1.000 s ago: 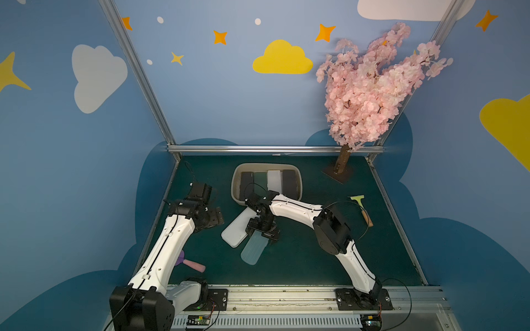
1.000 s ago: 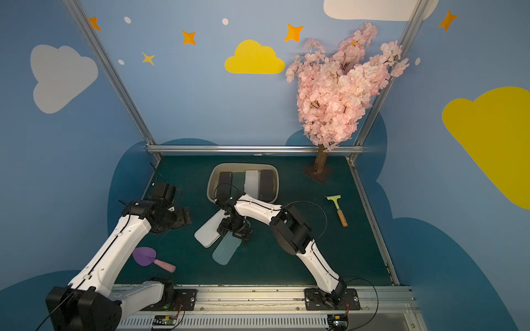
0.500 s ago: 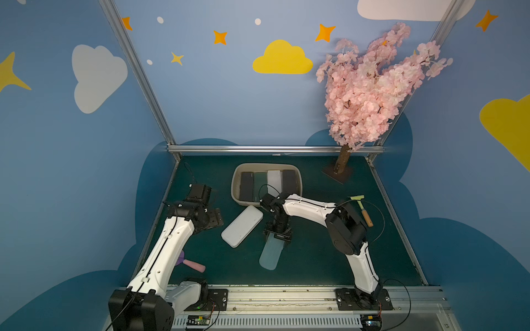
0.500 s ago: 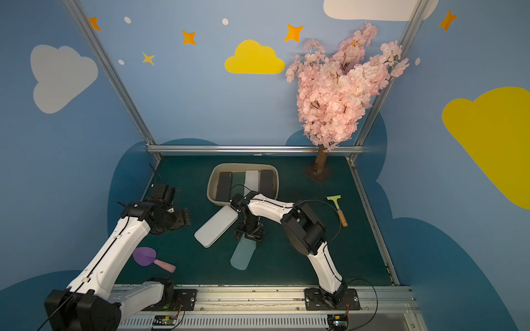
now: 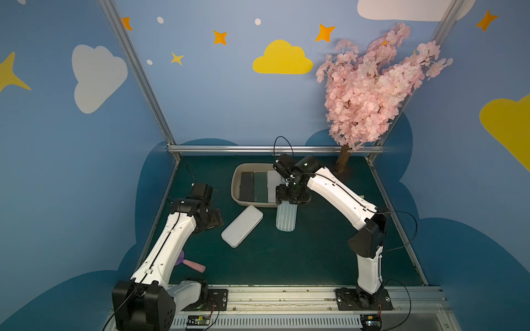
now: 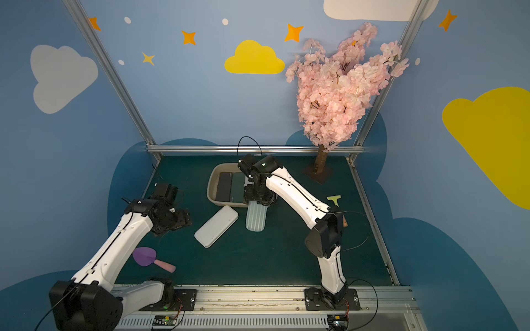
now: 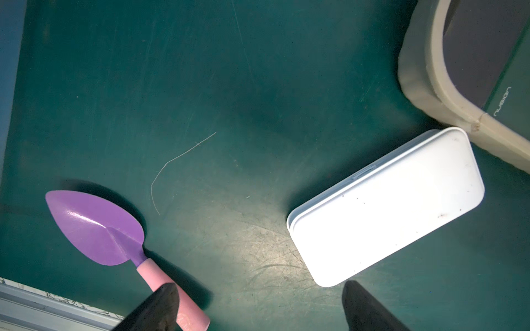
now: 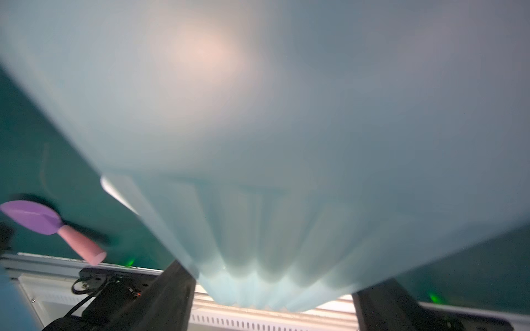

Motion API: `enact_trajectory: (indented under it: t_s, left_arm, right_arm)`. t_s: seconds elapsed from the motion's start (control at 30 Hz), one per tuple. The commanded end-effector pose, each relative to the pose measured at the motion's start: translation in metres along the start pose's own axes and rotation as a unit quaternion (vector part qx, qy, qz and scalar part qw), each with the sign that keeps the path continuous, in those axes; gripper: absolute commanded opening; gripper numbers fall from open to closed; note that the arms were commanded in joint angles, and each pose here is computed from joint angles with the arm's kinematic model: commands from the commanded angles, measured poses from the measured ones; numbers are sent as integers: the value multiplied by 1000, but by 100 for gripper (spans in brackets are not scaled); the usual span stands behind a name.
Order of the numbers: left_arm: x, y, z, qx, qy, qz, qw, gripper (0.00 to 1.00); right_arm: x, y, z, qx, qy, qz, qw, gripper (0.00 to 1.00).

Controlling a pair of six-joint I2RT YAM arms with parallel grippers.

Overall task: Put the pencil case into the storage box
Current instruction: Pick up the pencil case from the center of the board, then place the pencil case at the storage box.

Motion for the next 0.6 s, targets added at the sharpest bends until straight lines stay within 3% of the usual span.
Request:
enact_trajectory:
  t_s: [0.0,0.23,0.57]
  left_arm:
    - [-6,-12,-4,-17,7,-13,1000,92]
    - [-6,-23,-9,-34,11,-15,999,92]
    - [2,-34,-18,-36,27,2,999,92]
  right_arm:
    - [6,-23,8,-52,24,-36,998,54]
    - [16,-82,43,-81,-58,-181,978,53]
    - [54,-131,81,-102,-173,-256,946,52]
Point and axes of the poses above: each gripper's point midway between its finger pads, its own x axis out along the fingers, its own z axis along the line the jaws close on, y = z × x, the point moved 10 cm from there along -x, back along the fingers, and after that the axes turned 5 degrees about x, right-handed, at the moved point
